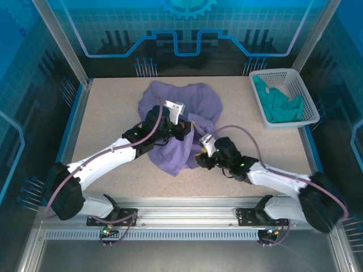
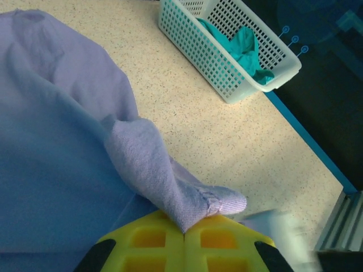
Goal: Fold the inside-out t-shirt
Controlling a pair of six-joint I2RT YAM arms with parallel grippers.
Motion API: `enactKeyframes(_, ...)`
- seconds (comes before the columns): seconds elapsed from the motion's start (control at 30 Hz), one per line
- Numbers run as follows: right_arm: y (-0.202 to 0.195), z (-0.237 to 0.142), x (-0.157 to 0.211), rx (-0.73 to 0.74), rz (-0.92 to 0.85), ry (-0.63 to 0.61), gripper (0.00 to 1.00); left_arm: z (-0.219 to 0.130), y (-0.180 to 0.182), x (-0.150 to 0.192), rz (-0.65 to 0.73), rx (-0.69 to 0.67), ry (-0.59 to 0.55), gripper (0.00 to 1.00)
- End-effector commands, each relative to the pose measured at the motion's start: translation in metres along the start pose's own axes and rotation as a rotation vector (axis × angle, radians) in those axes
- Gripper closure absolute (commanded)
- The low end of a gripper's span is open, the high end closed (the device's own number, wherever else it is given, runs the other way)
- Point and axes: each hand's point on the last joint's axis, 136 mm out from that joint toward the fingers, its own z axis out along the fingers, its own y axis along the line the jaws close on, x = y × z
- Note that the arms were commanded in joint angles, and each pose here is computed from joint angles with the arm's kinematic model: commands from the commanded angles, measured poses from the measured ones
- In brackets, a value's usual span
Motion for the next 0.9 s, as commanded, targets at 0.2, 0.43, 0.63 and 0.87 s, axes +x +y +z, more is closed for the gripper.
enactKeyframes(0.2, -0.017, 0.062, -0.044, 0.178, -0.125, -0.194, 0.60, -0.054, -0.057, -0.031, 0.048, 0.222, 0.000, 1.00)
enactKeyframes(0.43, -0.018, 0.089, -0.041, 0.216, -0.114, -0.093, 0.51, -0.078, -0.082, -0.048, 0.036, 0.321, -0.033, 1.00)
enactKeyframes(0.63, -0.024, 0.090, -0.055, 0.259, -0.070, -0.068, 0.43, -0.078, -0.084, -0.053, 0.021, 0.313, -0.010, 1.00)
enactKeyframes(0.87, -0.019, 0.096, -0.042, 0.267, -0.062, -0.047, 0.36, -0.082, -0.082, -0.067, 0.019, 0.274, -0.055, 1.00)
